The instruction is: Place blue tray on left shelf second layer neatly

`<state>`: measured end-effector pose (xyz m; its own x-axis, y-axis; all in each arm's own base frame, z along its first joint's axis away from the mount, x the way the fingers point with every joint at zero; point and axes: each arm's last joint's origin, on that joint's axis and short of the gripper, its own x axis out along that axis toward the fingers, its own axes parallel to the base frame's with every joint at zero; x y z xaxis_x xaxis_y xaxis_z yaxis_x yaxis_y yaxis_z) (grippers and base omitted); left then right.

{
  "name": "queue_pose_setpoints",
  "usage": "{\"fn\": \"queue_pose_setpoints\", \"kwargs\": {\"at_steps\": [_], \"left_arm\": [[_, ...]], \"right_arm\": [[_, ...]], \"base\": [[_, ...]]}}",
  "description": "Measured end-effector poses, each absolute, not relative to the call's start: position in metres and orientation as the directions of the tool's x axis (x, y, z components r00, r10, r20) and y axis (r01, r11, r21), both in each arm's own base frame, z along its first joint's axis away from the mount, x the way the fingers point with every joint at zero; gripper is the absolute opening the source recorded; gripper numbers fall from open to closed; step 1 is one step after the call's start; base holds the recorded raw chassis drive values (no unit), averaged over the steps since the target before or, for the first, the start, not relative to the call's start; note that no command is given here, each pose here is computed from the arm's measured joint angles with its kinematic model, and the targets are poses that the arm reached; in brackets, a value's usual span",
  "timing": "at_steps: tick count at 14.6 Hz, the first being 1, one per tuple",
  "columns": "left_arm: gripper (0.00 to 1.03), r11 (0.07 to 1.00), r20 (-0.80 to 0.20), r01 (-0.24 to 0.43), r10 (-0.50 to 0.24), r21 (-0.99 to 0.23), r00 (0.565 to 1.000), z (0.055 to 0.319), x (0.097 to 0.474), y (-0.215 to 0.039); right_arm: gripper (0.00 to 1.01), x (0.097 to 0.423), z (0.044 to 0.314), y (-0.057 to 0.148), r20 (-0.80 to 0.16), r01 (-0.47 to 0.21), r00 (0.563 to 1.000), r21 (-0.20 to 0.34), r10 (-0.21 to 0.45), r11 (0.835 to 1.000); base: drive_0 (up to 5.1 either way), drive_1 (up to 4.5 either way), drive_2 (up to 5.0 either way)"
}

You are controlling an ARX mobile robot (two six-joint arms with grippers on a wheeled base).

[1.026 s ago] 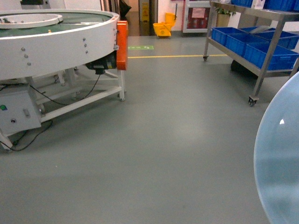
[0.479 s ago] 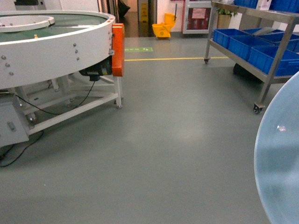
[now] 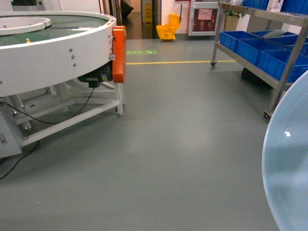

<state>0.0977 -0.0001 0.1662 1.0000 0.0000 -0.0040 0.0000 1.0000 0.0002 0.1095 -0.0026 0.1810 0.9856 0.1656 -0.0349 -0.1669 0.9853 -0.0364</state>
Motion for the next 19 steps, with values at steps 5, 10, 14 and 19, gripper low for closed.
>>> {"fn": "queue_pose_setpoints", "kwargs": {"at_steps": [5,10,14,19], "left_arm": [[0.98,1.000,-0.003,0.001,-0.001,0.001,1.000,0.1663,0.0977,-0.0001],[0.98,1.000,-0.003,0.001,-0.001,0.000,1.000,0.1663,0.0977,-0.0001],[0.98,1.000,-0.004,0.001,-0.001,0.000,1.000,0.1661,0.0977,-0.0001],[0.98,1.000,-0.004,0.001,-0.001,0.000,1.000,0.1661,0.0977,-0.0001]], "right_arm": [[0.02,0.1095,0.1803,-0.0026,-0.041,-0.167,0.985,-0.035,0.166,0.985],[0.02,0.1095,0.1803,-0.0026,-0.040,-0.167,0.985,-0.035,0.165,0.985],[0.02,0.1095,0.1806,-0.0026,-0.037,-0.167,0.985,-0.036,0.166,0.985],[0.02,0.1095,0.1803,-0.0026,-0.040,-0.167,0.985,-0.035,0.166,0.985]], "base": [[0.0,4.17,-4.1],[0.0,4.13,-4.2],[0.0,4.13,-4.2],[0.0,4.17,-4.1]]}}
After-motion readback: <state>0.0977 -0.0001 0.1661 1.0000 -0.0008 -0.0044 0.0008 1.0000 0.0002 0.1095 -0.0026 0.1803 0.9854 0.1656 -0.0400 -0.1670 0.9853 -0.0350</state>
